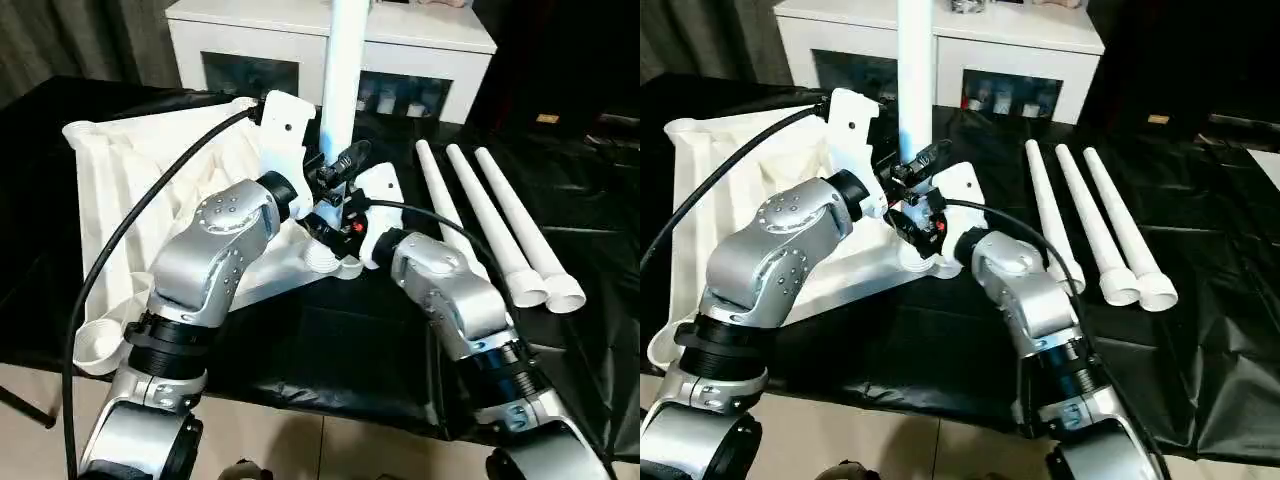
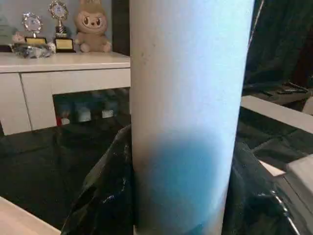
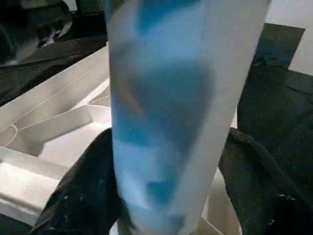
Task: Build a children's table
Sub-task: Insert table leg to table base
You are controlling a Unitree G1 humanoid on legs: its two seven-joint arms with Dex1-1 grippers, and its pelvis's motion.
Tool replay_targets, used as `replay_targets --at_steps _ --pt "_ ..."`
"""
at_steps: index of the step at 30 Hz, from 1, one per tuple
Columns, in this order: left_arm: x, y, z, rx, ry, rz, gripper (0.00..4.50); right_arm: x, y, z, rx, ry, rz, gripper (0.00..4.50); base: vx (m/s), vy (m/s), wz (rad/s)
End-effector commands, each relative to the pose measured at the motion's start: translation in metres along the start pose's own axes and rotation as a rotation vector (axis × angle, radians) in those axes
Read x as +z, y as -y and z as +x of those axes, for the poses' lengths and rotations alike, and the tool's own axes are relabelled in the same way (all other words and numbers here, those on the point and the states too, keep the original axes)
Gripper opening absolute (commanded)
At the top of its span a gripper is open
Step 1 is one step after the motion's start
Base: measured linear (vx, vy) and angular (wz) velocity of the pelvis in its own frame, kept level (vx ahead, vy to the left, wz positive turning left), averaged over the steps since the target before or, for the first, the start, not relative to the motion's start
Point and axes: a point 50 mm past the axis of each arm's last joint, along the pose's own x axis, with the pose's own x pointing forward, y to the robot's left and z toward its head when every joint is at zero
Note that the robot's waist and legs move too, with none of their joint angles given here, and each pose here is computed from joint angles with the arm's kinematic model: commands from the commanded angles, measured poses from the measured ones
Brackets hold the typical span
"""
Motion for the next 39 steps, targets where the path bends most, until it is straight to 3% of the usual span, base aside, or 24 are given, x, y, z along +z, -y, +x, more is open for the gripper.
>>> replay_targets --at_steps 1,9,17,18,19,21,25,28,30,31,35,39 --pt "0.011 -0.001 0.003 0.012 0.032 0.046 1.83 -0.002 0.011 -0.004 -0.058 -0.008 -0.004 2.61 0.000 0.000 0.00" --pt "0.009 -0.002 0.003 0.021 0.031 0.048 1.83 -0.003 0.009 -0.004 -0.037 -0.004 -0.008 1.92 0.000 0.000 0.00" --pt "0.009 -0.003 0.003 0.000 0.029 0.035 1.83 0.000 0.007 -0.006 0.031 0.015 0.000 1.85 0.000 0.000 0.00" --pt "0.009 -0.003 0.002 -0.009 0.029 0.031 2.39 0.001 0.007 -0.006 0.041 0.019 0.002 1.85 0.000 0.000 0.00" --pt "0.010 0.000 0.002 -0.061 0.041 -0.040 2.39 0.002 0.007 -0.007 0.066 0.027 0.016 1.85 0.000 0.000 0.00" --pt "0.012 0.003 -0.002 -0.129 0.042 -0.088 2.53 0.004 0.005 -0.013 0.162 0.039 0.031 1.85 0.000 0.000 0.00" --pt "0.013 -0.001 -0.006 -0.178 0.056 -0.130 2.97 0.003 0.004 -0.024 0.306 0.012 0.001 1.84 0.000 0.000 0.00" --pt "0.013 -0.001 -0.012 -0.287 0.064 -0.156 3.05 0.000 0.004 -0.031 0.386 -0.017 -0.001 1.84 0.000 0.000 0.00" --pt "0.015 -0.001 -0.016 -0.345 0.070 -0.171 3.07 -0.001 0.004 -0.035 0.418 -0.032 -0.010 1.84 0.000 0.000 0.00" --pt "0.016 -0.001 -0.017 -0.359 0.068 -0.180 2.79 -0.002 0.005 -0.036 0.431 -0.039 -0.014 1.84 0.000 0.000 0.00" --pt "0.014 -0.003 -0.022 -0.418 0.032 -0.163 2.68 -0.001 0.006 -0.040 0.470 -0.044 -0.011 1.84 0.000 0.000 0.00" --pt "0.011 -0.003 -0.024 -0.446 0.025 -0.175 2.29 0.005 0.004 -0.043 0.518 -0.021 0.028 1.84 0.000 0.000 0.00"
